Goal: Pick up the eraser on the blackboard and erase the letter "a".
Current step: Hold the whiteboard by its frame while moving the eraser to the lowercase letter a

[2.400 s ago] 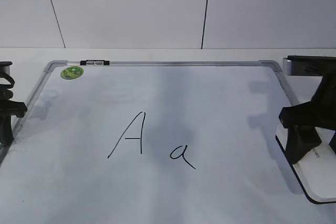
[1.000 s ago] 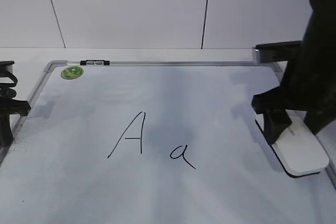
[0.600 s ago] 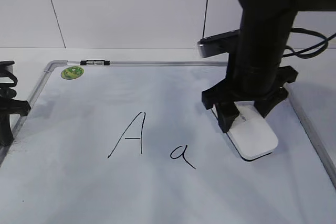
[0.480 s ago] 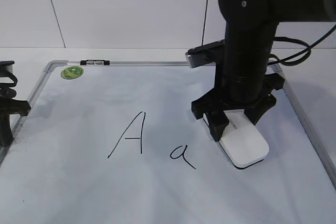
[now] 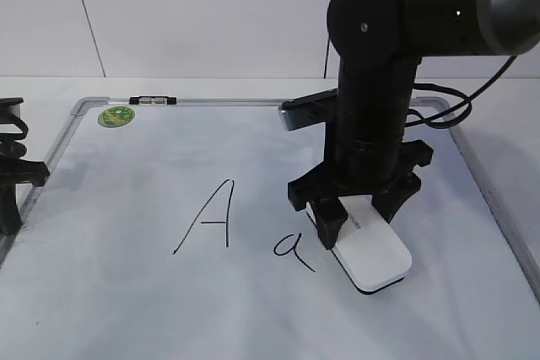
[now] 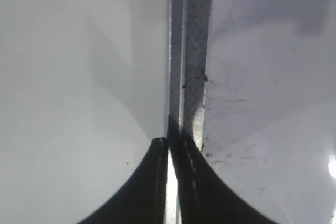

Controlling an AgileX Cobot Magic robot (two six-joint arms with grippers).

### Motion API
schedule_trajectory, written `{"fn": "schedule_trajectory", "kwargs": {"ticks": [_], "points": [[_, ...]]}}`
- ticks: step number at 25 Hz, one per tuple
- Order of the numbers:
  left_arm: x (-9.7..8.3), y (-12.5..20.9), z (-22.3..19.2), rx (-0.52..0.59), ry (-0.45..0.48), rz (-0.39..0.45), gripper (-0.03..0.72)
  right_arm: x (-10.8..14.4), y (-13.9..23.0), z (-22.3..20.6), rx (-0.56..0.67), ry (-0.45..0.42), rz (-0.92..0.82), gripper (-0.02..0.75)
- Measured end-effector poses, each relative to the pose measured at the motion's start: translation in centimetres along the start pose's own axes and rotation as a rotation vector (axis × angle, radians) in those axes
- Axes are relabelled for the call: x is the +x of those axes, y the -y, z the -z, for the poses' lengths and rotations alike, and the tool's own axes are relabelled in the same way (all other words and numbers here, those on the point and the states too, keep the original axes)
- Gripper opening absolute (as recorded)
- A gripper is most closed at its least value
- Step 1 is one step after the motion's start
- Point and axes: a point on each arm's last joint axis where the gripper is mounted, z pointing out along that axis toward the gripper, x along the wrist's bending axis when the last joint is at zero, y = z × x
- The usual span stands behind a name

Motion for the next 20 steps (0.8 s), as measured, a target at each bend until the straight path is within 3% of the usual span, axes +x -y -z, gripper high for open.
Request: {"fn": "schedule_trajectory", "kwargs": {"ticks": [20], "points": [[0.0, 0.0, 0.0, -0.002, 0.002, 0.002, 0.014, 0.8, -1.7, -1.9, 0.033, -0.036, 0.013, 0.561]]}}
